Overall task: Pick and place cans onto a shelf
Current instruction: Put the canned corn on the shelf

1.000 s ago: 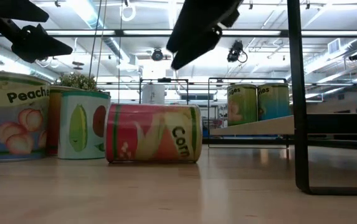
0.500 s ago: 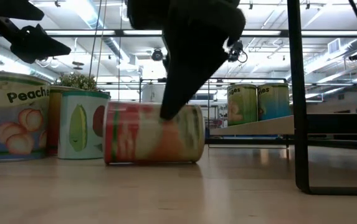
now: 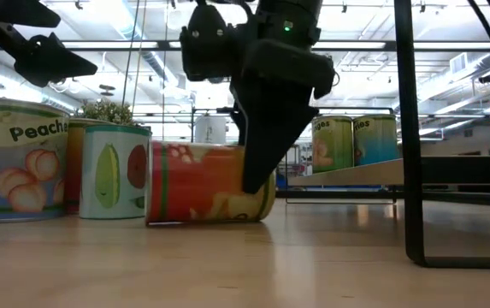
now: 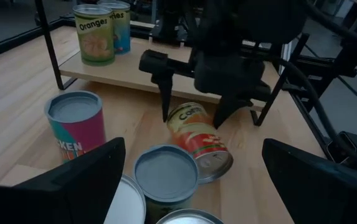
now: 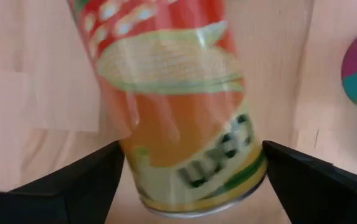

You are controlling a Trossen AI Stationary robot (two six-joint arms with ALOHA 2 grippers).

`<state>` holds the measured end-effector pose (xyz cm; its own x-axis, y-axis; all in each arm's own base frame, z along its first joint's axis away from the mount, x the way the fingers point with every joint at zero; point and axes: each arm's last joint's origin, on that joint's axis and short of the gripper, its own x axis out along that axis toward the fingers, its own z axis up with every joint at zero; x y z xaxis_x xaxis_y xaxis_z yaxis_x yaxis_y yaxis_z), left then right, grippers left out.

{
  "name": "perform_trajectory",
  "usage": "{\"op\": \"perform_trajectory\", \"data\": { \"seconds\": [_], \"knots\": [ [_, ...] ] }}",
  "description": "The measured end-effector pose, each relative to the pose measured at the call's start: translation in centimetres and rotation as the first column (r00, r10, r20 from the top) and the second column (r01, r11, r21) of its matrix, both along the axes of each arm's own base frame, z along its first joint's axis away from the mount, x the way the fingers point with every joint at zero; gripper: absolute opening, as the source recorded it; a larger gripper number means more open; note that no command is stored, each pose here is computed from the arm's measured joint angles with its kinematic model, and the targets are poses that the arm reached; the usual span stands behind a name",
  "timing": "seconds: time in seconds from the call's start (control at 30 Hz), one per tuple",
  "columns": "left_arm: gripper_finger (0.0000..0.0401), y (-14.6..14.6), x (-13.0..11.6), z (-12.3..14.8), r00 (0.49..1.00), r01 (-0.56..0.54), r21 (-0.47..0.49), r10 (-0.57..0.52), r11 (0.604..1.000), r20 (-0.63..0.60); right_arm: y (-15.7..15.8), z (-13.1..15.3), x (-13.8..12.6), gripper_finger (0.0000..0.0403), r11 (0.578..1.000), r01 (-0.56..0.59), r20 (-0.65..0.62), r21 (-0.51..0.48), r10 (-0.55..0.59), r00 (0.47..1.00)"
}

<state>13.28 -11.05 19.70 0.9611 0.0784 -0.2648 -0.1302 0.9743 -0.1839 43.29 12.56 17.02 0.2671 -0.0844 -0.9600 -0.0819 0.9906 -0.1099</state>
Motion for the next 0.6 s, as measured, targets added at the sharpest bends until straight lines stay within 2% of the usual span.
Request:
{"op": "perform_trajectory", "data": {
  "seconds": [0.27,0.37,0.6],
  "knots": [
    [0.0385,0.2,0.0,0.1,0.999,-0.049,0.05,0.048,0.998,0.016,-0.1,0.1,0.3,0.0328,0.999,-0.05,0.019,0.014,0.05,0.999],
    [0.0385,0.2,0.0,0.1,0.999,-0.051,0.046,0.05,0.998,0.016,-0.3,0.8,0.0,0.0323,0.999,-0.042,-0.038,0.002,0.042,0.998],
    [0.0385,0.1,0.0,0.0,0.999,-0.039,0.042,0.039,0.998,0.013,-0.9,7.3,-1.0,0.0331,0.993,0.05,-0.13,-0.106,-0.064,0.989]
  ]
}}
